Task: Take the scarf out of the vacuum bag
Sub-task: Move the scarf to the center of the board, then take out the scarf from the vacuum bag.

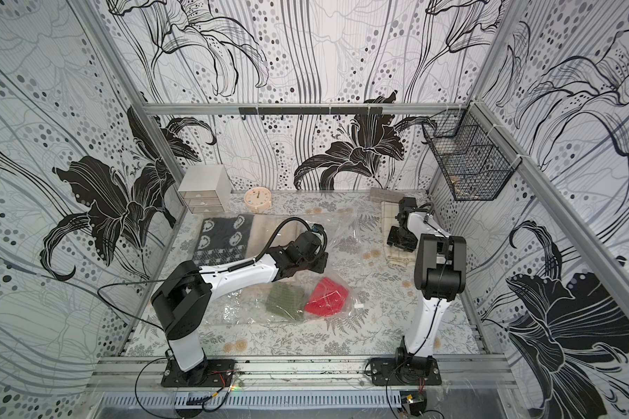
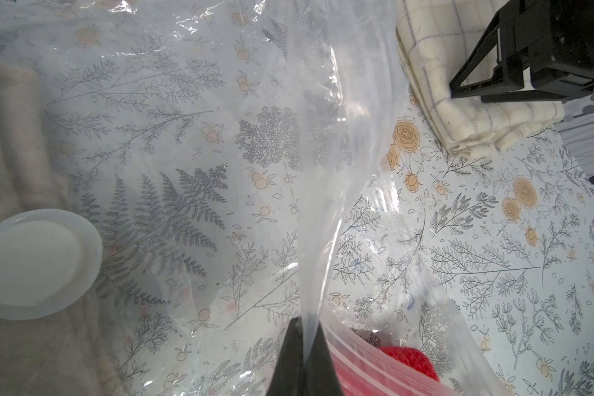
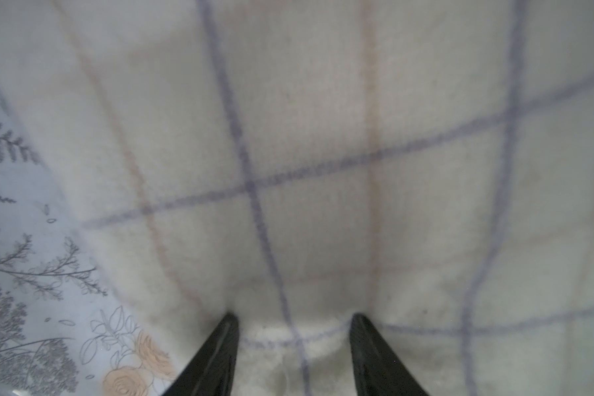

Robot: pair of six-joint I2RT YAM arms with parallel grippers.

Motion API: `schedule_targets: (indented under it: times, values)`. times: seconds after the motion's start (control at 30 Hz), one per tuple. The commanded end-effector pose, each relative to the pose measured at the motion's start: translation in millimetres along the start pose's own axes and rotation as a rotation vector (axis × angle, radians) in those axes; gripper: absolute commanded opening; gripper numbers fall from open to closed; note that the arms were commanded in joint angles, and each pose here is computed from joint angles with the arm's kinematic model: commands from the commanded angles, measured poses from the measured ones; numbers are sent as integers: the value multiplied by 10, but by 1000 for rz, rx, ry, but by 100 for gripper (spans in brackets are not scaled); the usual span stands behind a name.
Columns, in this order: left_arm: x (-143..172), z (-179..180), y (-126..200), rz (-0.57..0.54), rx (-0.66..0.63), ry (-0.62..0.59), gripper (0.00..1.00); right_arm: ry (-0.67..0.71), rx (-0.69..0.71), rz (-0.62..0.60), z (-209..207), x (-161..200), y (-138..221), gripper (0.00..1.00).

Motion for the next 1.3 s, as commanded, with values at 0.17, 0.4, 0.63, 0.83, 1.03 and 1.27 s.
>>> schedule_targets:
  times: [0.17,0.4,0.63,0.83,1.03,1.27]
  values:
    - [-138,-59,80,-51,16,-7,0,-10,-77,-165,116,-92,789,56]
    - [-67,-108,5,-37,21,-9,0,55,-259,-142,541,458,1127,56]
    - [0,-163,-75,-28,18,-6,0,106,-469,-33,866,1089,1167,56]
    - [11,-268,-90,-43,5,-21,0,116,-591,75,977,1481,1032,55]
    - [-32,-322,-80,-63,-1,-14,0,148,-661,128,1045,1676,1061,55]
    - [-141,-361,-3,-94,-6,-15,0,153,-682,223,1172,1950,875,55]
Point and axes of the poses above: each gripper's point midway between its finger pads, its own y axis back along the fingers, its own z axis along the line the jaws close on, x = y × z, the point moved 2 cm from there along y, back along the fingers, and after that the axes turned 1 degree about -y, right-handed, at the moved point
